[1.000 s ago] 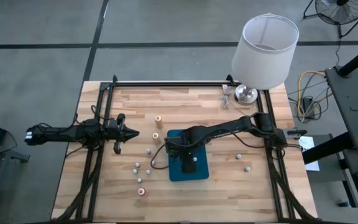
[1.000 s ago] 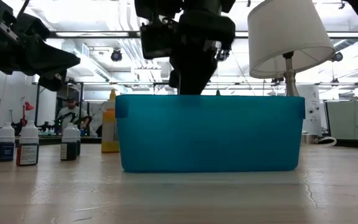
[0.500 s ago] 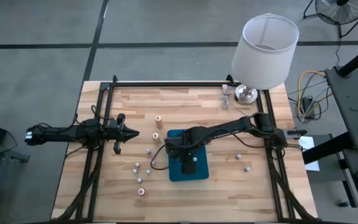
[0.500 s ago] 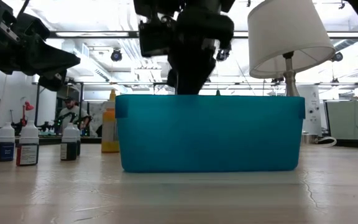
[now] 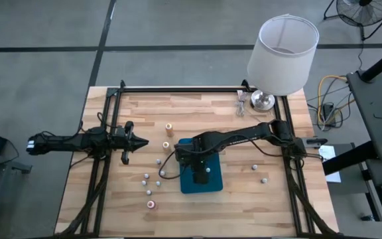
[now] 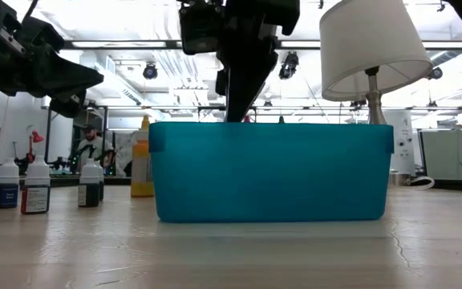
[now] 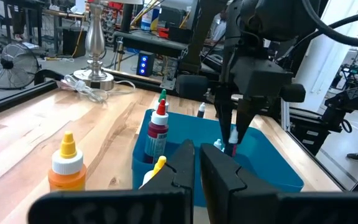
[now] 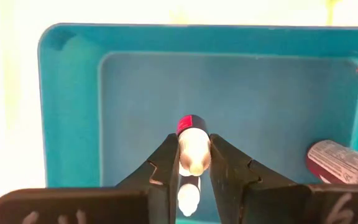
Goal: Pick & Place food coloring
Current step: Put the small pink food coloring bottle into the blue bin
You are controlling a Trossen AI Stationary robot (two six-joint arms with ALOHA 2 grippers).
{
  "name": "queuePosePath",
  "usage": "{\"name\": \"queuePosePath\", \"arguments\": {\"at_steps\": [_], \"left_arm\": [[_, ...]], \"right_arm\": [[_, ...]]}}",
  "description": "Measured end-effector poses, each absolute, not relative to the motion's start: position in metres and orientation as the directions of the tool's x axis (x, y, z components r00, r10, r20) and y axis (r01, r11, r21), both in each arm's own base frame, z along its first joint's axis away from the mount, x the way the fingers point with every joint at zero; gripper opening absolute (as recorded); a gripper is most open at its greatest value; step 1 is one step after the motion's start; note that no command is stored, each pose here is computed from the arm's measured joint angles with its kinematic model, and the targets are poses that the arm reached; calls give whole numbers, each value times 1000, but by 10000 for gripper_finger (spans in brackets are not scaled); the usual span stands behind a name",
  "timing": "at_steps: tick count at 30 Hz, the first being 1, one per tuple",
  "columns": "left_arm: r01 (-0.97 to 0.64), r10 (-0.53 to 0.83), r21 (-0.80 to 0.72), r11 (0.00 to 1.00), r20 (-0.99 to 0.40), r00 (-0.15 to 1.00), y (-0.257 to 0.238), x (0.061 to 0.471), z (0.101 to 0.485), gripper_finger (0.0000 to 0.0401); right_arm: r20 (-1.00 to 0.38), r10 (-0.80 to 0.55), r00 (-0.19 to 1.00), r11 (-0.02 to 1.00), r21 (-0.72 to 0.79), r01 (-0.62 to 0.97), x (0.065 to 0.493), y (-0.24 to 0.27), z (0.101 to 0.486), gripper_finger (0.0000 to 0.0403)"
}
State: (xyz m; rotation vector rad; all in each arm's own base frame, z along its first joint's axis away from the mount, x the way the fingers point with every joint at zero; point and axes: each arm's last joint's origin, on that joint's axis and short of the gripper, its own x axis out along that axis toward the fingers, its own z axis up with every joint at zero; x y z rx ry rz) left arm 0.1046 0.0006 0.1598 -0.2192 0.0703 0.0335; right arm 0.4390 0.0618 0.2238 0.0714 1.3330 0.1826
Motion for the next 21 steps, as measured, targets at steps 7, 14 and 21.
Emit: {"name": "queuePosePath", "arguments": {"at_steps": [7,14,21], "left_arm": [[-41,25,-216,975,-74,997,1,105,160,0],[-41,26,-216,975,-74,997,1,105,160,0],[-40,25,-216,976,-74,997,1,105,160,0]], "right_arm": [[-958,170,230,984,154,-85,440,56,226,59],[-951,170,260,984,150,-94,444,52,231,59],[-961,161,227,986,146,-82,453,48,211,59]]}}
